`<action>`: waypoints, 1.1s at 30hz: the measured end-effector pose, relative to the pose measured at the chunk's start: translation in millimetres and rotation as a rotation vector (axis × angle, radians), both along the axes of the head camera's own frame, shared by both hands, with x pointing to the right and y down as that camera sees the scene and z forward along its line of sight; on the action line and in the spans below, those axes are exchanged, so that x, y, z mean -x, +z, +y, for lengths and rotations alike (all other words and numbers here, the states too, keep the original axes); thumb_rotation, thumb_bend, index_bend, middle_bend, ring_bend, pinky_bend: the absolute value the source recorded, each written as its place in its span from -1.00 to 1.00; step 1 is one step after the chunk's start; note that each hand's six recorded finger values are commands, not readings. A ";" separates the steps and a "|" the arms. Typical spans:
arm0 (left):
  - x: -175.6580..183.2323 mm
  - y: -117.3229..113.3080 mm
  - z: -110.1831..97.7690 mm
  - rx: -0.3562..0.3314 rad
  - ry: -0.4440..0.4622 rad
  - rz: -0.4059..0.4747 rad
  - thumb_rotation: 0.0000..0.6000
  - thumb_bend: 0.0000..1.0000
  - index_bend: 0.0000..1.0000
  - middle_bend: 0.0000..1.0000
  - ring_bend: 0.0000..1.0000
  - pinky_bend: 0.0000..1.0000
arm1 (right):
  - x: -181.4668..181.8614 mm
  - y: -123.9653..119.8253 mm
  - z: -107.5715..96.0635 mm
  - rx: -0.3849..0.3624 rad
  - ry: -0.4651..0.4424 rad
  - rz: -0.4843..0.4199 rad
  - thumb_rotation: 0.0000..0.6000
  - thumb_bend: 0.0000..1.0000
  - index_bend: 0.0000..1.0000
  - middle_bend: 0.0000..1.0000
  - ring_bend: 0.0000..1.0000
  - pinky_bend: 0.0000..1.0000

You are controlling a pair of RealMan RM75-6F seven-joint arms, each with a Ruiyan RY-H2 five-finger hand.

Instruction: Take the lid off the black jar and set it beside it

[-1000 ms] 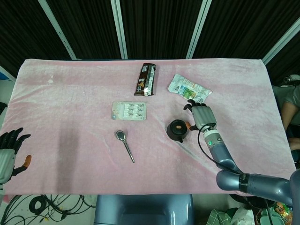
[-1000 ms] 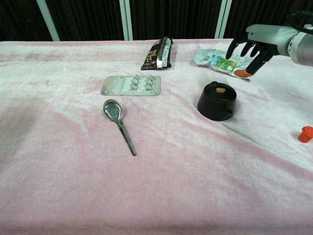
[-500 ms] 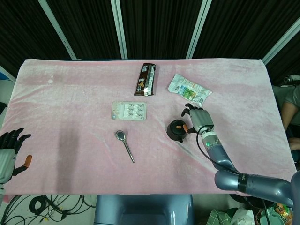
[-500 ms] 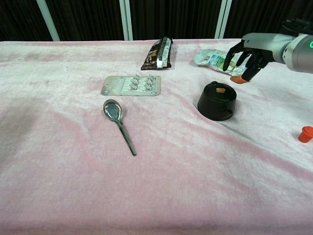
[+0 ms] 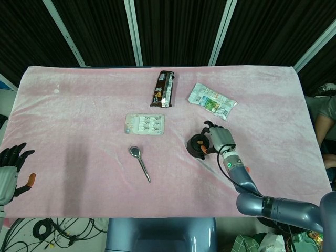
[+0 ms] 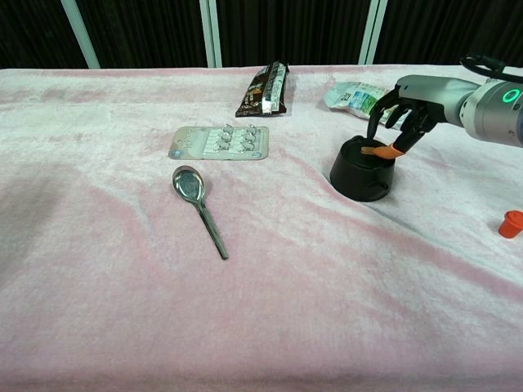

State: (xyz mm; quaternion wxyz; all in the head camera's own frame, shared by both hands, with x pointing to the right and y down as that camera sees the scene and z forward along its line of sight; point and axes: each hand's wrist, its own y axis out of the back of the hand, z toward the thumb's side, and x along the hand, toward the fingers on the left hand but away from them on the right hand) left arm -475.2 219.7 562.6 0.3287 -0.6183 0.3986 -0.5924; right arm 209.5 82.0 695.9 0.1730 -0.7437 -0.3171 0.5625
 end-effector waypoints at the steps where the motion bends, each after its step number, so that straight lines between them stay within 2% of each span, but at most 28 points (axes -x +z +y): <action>1: -0.2 0.1 0.0 0.001 0.001 0.000 1.00 -0.16 -0.65 -0.94 -1.00 -0.96 | -0.1 0.7 0.3 -0.001 0.001 0.000 1.00 -0.49 0.08 -0.77 -0.57 -0.60; 28: 0.1 0.5 -0.8 0.003 -0.001 -0.003 1.00 -0.16 -0.65 -0.94 -1.00 -0.96 | -2.9 17.8 -0.9 0.037 0.044 -0.010 1.00 -0.40 0.09 -0.77 -0.57 -0.60; 33: 0.1 0.5 -0.9 0.003 -0.002 -0.003 1.00 -0.16 -0.65 -0.94 -1.00 -0.96 | -2.1 21.1 0.7 0.050 0.046 -0.014 1.00 -0.34 0.15 -0.77 -0.57 -0.60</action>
